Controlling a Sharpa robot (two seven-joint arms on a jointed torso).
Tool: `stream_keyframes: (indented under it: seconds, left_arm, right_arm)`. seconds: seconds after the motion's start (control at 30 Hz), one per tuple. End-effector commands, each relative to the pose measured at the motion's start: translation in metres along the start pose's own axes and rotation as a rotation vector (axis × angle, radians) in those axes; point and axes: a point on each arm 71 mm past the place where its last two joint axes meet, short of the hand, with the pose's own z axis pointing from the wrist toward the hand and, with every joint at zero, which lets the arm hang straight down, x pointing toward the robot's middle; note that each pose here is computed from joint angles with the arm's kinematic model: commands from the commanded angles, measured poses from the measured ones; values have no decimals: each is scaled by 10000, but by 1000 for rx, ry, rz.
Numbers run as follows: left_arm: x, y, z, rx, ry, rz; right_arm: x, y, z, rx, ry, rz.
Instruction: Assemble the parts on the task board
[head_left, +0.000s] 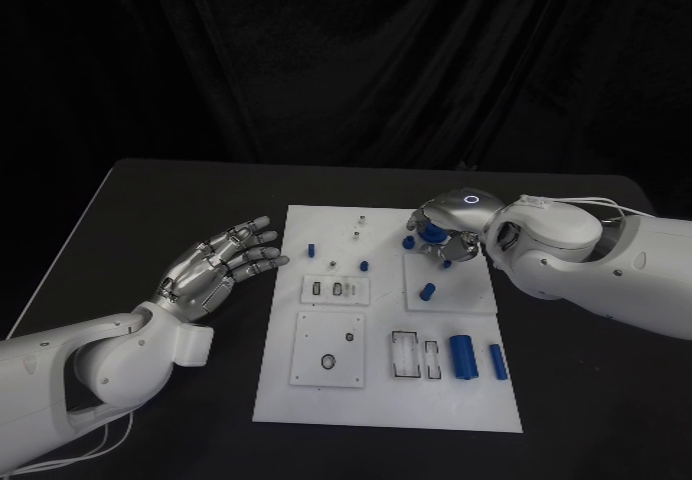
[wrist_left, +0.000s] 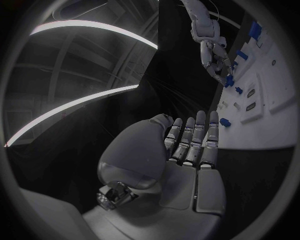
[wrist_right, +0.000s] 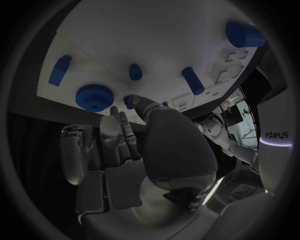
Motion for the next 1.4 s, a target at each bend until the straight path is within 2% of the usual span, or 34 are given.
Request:
stream_keyframes:
  seconds: [0.03, 0.9, 1.4]
  left_arm:
    - [10, -80, 9, 107, 8, -20]
    - [-16, -59, 42, 105, 10, -21]
    - [-32, -43, 57, 99, 11, -20]
  right_arm:
    - [-17, 13, 12, -14, -45, -2]
    - [62, 56, 124, -32, -38, -2]
    - [96, 66, 151, -57, -55, 1]
